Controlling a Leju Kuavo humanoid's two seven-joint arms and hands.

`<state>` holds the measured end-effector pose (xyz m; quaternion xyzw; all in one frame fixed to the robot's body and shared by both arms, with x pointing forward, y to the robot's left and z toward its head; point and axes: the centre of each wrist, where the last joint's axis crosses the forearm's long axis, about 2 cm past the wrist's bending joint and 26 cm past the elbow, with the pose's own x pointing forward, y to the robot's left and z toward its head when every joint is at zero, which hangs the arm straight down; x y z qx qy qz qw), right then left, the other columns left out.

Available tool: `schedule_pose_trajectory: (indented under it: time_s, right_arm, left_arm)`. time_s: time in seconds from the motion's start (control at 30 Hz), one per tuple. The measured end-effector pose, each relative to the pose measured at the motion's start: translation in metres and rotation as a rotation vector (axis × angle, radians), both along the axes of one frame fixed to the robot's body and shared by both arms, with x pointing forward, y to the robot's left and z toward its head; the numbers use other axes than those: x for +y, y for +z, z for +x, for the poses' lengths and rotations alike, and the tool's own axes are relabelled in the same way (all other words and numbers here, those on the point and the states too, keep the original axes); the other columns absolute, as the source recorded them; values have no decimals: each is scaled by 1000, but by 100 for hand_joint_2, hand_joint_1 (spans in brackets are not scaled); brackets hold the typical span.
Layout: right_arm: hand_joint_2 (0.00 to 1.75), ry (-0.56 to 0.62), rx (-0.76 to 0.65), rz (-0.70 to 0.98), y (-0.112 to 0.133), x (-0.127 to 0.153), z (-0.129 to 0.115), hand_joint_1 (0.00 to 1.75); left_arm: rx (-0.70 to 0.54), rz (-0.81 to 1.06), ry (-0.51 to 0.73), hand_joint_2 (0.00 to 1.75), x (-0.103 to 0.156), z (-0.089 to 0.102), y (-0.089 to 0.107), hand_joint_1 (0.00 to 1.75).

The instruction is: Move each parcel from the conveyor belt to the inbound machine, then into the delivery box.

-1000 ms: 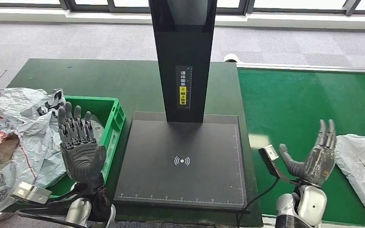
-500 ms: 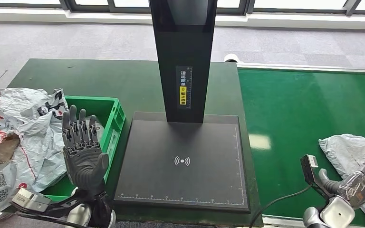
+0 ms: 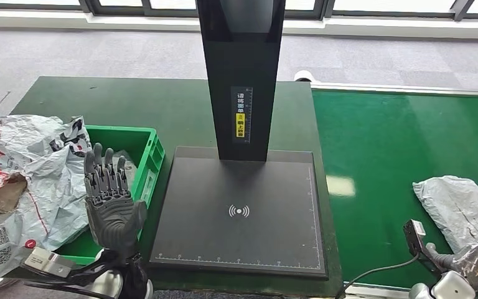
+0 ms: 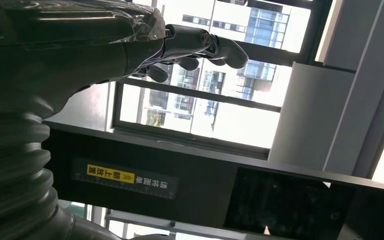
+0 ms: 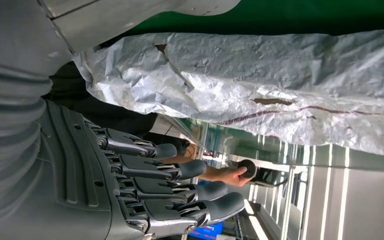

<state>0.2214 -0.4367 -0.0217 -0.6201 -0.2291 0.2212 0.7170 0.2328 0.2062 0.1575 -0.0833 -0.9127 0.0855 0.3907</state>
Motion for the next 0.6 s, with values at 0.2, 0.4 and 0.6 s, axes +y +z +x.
schedule_pose_trajectory:
  time_s: [0.2, 0.4, 0.6]
  right_arm:
    - [175, -10, 23, 15, -3, -2, -2, 0]
    - [175, -12, 33, 21, -4, -2, -2, 0]
    - [175, 66, 56, 101, -5, -4, -2, 0]
  left_arm:
    - [14, 2, 1, 175, -1, -2, -3, 0]
    - [17, 4, 4, 175, -1, -3, -4, 0]
    - [34, 18, 27, 175, -3, -4, -6, 0]
